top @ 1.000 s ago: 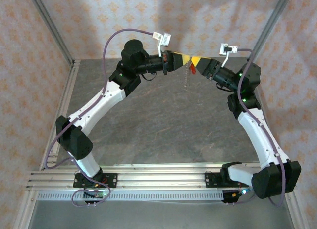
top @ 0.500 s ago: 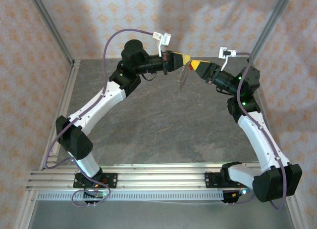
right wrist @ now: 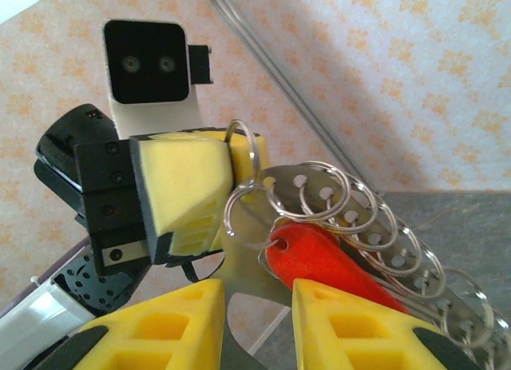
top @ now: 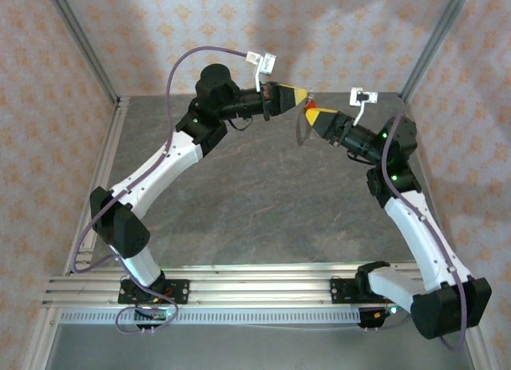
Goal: Put the keys on the keyring
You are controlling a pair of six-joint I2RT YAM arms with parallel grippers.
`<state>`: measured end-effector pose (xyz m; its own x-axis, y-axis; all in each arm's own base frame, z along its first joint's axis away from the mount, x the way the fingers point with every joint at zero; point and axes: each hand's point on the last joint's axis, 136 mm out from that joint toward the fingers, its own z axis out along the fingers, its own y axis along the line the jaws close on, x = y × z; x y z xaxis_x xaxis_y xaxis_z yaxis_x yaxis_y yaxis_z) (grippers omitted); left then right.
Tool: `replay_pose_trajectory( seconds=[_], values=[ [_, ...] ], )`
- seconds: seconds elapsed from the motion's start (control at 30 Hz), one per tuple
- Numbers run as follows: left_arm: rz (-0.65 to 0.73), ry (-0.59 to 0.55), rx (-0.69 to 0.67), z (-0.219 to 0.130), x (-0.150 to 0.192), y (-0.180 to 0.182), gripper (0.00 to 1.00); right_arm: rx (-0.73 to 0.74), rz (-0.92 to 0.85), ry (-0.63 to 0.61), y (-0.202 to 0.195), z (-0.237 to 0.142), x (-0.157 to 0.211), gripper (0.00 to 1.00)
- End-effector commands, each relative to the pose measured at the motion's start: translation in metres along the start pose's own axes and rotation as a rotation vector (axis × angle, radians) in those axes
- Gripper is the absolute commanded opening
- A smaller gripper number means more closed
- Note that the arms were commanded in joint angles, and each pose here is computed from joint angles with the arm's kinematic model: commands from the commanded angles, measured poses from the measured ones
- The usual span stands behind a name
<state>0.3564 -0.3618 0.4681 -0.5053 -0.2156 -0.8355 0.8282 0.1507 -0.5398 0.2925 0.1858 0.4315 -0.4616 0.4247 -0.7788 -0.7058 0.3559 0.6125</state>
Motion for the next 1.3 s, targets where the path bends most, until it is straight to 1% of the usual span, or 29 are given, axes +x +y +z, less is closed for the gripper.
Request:
replay_pose_trajectory(
  seconds=[0.0,0.17,0.27,0.33,0.43,0.57,0.7,0.83,0.97,1.27],
  values=[
    [0.087,-0.053,0.073,-0.006,-0.023,-0.035,0.00,0.026,-0.043,-0.099,0.006,-0.014,-0.015,0.29],
    [0.094,-0.051,0.080,-0.008,-0.023,-0.039,0.00,0.045,-0.024,-0.190,0.007,-0.023,-0.027,0.29],
    [0.098,-0.050,0.083,-0.009,-0.022,-0.041,0.00,0.075,-0.012,-0.233,0.003,-0.027,-0.033,0.34],
    [0.102,-0.048,0.079,-0.010,-0.021,-0.041,0.00,0.103,0.006,-0.256,-0.002,-0.030,-0.035,0.38],
    [0.104,-0.051,0.067,-0.011,-0.020,-0.039,0.00,0.153,0.027,-0.266,-0.011,-0.033,-0.031,0.45],
    [0.098,-0.050,0.060,-0.011,-0.017,-0.036,0.00,0.249,0.038,-0.270,-0.028,-0.041,-0.018,0.48],
    [0.091,-0.051,0.050,-0.010,-0.015,-0.032,0.00,0.343,0.026,-0.254,-0.043,-0.051,-0.002,0.48],
    [0.088,-0.041,0.047,-0.008,-0.010,-0.030,0.00,0.405,-0.002,-0.240,-0.051,-0.059,0.007,0.46],
    [0.084,-0.027,0.042,-0.006,-0.004,-0.027,0.00,0.425,-0.044,-0.223,-0.049,-0.060,0.007,0.43],
    [0.074,-0.013,0.037,-0.004,0.003,-0.024,0.00,0.403,-0.161,-0.182,-0.031,-0.044,-0.001,0.38]
  ],
)
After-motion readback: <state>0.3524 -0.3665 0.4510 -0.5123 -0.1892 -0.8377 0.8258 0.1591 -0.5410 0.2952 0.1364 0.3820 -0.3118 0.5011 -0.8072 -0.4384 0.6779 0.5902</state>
